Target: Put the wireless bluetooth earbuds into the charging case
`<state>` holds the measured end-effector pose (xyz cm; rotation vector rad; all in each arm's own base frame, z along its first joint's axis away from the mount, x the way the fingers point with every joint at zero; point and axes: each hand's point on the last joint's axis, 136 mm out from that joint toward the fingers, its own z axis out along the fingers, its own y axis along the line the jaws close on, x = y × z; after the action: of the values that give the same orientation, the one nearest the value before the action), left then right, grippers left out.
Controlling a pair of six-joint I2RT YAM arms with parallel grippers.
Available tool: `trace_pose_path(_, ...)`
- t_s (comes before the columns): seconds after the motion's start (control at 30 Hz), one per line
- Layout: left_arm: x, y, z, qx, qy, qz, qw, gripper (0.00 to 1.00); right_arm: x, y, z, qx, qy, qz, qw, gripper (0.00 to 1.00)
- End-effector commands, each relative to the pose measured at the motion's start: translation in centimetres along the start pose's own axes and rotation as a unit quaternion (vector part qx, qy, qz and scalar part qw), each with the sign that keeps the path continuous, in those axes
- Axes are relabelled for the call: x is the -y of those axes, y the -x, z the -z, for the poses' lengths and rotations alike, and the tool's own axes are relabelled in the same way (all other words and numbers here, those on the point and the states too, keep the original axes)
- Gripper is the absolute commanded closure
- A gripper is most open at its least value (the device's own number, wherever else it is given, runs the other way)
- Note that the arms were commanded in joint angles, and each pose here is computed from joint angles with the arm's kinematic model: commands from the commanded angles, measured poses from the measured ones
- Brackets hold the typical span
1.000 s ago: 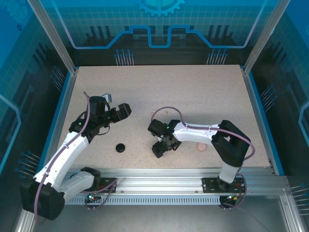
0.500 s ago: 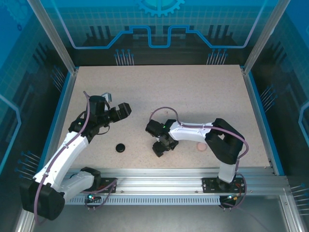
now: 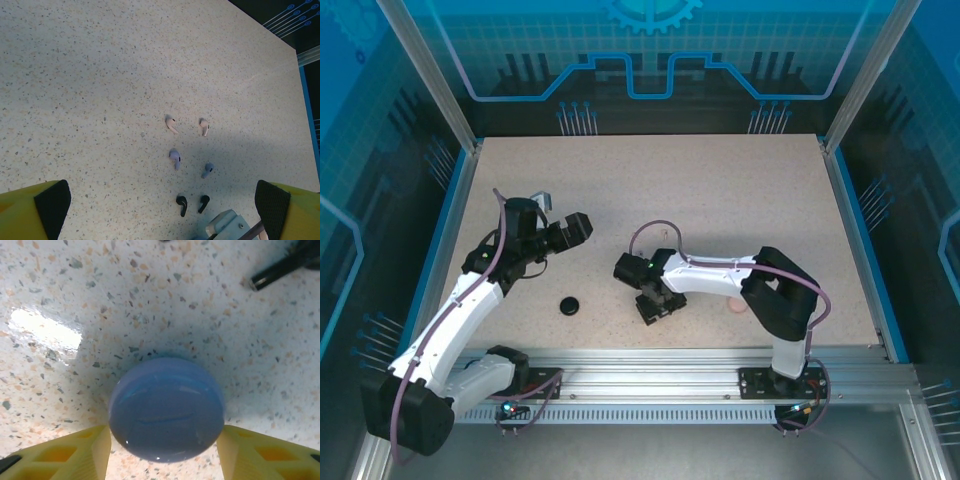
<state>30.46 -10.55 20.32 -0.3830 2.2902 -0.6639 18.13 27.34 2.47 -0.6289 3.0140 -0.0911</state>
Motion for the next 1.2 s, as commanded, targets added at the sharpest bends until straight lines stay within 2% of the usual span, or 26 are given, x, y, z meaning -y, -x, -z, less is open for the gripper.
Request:
trace_pose_path(0.0, 1.3, 0.5, 0.5, 0.006, -0.024, -0.014, 1.000, 0.01, 0.0, -0.9, 0.3, -0.011, -0.031, -0.073, 0.997, 0.41)
trace_pose_path(0.2, 1.3, 0.5, 0.5, 0.006, -0.026, -0.015, 1.000, 0.01, -0.1, -0.6, 0.0, -0.008, -0.065, -0.077, 0.995, 0.27)
trace_pose_path(0.43, 1.3, 0.2, 0.5, -0.002, -0.025, -0.020, 0.999, 0.01, 0.6, 0.6, 0.3, 0.013, -0.073, -0.046, 0.996, 0.23)
trace_pose_path(0.7, 1.2, 0.0, 0.5, -0.007, -0.025, -0.020, 0.999, 0.01, 0.6, 1.9, 0.4, 0.017, -0.042, -0.001, 0.999, 0.24)
trace_pose_path(1.17, 1.3, -0.1, 0.1, -0.015, -0.026, -0.017, 0.999, 0.01, 0.1, 1.8, -1.1, -0.006, -0.015, -0.002, 1.000, 0.31)
